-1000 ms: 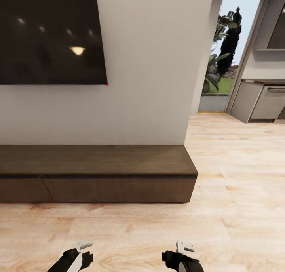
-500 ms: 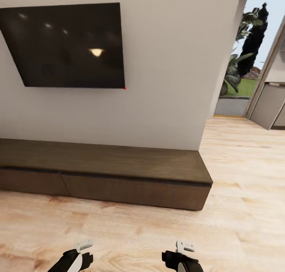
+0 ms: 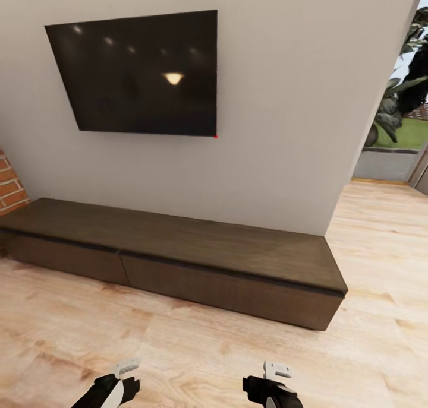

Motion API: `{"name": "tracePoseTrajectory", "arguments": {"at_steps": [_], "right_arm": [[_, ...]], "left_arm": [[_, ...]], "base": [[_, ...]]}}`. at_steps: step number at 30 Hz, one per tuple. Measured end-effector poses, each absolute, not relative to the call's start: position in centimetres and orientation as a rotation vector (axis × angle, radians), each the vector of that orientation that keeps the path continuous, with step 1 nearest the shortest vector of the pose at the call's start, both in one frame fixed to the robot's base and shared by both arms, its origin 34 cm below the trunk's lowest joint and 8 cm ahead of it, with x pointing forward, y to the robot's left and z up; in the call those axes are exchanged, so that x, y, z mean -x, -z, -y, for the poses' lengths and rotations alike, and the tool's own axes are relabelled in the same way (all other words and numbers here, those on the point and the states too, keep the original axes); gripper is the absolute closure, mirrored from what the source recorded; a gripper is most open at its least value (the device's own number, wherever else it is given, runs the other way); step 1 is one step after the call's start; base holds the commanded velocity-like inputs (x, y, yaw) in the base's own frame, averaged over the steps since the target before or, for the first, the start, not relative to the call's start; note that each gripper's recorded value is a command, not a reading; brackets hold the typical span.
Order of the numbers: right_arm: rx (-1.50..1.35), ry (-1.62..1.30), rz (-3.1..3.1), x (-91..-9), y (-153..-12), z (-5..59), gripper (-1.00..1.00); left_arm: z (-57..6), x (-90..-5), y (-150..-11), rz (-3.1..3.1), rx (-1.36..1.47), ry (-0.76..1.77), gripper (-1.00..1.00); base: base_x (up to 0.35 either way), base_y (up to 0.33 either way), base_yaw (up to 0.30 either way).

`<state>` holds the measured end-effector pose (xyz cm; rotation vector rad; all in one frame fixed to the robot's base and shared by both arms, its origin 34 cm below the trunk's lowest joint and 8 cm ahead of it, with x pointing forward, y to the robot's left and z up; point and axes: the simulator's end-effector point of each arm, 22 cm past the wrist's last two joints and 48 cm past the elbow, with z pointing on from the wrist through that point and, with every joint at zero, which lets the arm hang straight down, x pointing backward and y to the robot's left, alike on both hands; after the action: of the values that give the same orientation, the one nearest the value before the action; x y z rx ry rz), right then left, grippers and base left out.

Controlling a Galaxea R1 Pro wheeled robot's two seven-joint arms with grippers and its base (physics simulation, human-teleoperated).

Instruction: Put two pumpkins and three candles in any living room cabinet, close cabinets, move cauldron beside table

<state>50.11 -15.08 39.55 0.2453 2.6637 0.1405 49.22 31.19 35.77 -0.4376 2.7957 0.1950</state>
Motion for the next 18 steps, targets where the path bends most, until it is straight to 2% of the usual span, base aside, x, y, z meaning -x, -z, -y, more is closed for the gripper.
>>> {"name": "tracePoseTrajectory", "arguments": {"at_steps": [18], "right_arm": [[-0.258,-0.126,-2.642,-50.6,-42.4,15.4,-1.0]], "left_arm": [[-31.3,-48.0,-37.9,-2.819,0.461,-0.211,-1.0]], "base": [[0.0,0.0,0.204]]}}
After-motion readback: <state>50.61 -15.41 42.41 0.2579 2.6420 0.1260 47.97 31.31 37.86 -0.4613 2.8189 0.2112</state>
